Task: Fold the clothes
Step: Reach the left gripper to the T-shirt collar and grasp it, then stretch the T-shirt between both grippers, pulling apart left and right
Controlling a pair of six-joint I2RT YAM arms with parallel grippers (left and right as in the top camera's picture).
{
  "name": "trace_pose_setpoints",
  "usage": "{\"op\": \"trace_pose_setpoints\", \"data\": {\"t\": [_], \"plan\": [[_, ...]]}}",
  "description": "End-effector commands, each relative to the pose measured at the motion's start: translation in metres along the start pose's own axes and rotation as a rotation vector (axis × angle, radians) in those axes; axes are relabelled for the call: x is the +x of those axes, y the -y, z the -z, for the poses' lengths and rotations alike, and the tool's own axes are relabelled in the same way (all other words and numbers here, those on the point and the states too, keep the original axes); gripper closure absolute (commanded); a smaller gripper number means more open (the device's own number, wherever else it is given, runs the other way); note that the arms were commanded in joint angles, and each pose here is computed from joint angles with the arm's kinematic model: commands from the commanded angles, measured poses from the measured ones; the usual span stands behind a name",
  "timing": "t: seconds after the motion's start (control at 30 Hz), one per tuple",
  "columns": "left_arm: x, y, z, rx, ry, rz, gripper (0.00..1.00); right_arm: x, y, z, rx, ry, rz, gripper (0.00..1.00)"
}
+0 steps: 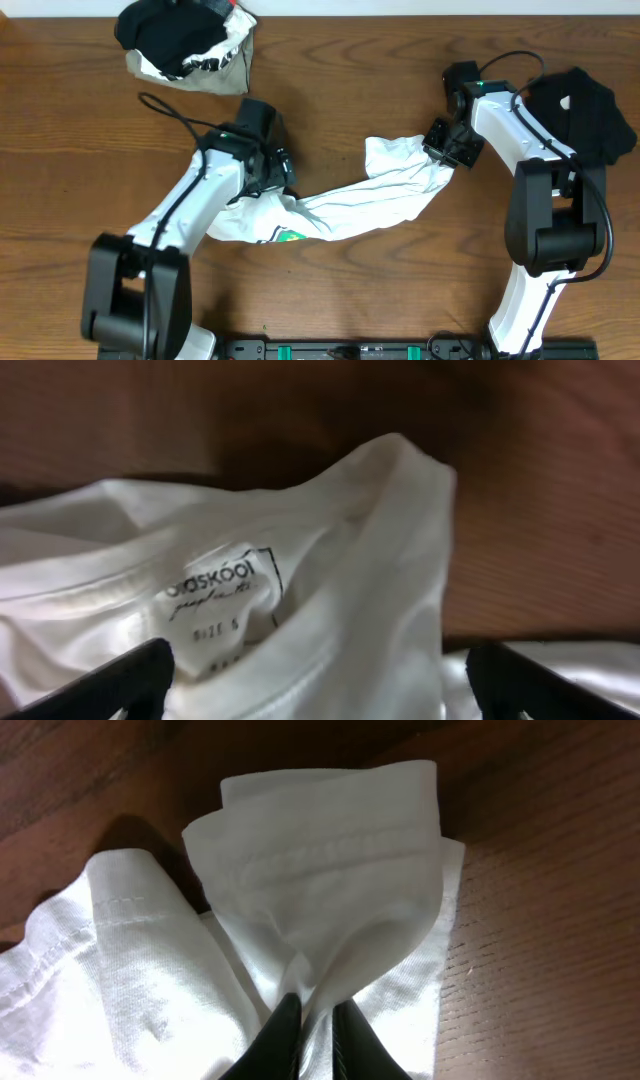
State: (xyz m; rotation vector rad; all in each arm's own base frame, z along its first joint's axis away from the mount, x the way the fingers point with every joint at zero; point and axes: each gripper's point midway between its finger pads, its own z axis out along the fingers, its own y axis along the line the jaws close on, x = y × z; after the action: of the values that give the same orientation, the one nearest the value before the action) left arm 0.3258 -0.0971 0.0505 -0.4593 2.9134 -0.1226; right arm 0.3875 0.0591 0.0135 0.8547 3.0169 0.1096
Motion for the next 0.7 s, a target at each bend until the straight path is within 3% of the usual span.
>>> {"op": "trace_pose_setpoints", "data": {"t": [0.0,0.03,0.13,0.23,0.37,0.4,0.43,0.47,0.57,0.67], "plan": [[-0.006,0.003,0.003,0.007,0.015,0.008,0.29,0.003,0.001,-0.006,0.020,-0.009,0.030,0.89],[-0.006,0.003,0.003,0.006,0.014,0.008,0.38,0.003,0.001,-0.006,0.020,-0.010,0.031,0.89],[-0.003,0.006,0.003,0.025,-0.003,0.008,0.55,0.003,0.001,-0.006,0.019,-0.010,0.031,0.89],[0.001,0.006,0.003,0.033,-0.022,0.008,0.61,0.004,0.001,-0.006,0.017,-0.012,0.030,0.90],[0.010,0.002,0.003,0.015,-0.061,0.008,0.62,0.004,0.001,-0.006,0.020,-0.015,0.031,0.90],[0.014,0.000,0.003,0.010,-0.075,0.009,0.58,0.004,0.001,-0.006,0.019,-0.016,0.031,0.89],[0.019,-0.001,0.003,0.006,-0.097,0.009,0.41,0.004,0.001,-0.006,0.019,-0.015,0.031,0.89],[0.024,-0.003,0.004,0.000,-0.119,0.011,0.31,0.004,0.001,-0.006,0.019,-0.015,0.030,0.89],[0.033,-0.008,0.005,-0.020,-0.157,0.012,0.19,0.004,0.001,-0.006,0.018,-0.014,0.030,0.89],[0.034,-0.009,0.005,-0.021,-0.159,0.013,0.18,0.003,0.000,-0.006,0.016,-0.011,0.031,0.89]]}}
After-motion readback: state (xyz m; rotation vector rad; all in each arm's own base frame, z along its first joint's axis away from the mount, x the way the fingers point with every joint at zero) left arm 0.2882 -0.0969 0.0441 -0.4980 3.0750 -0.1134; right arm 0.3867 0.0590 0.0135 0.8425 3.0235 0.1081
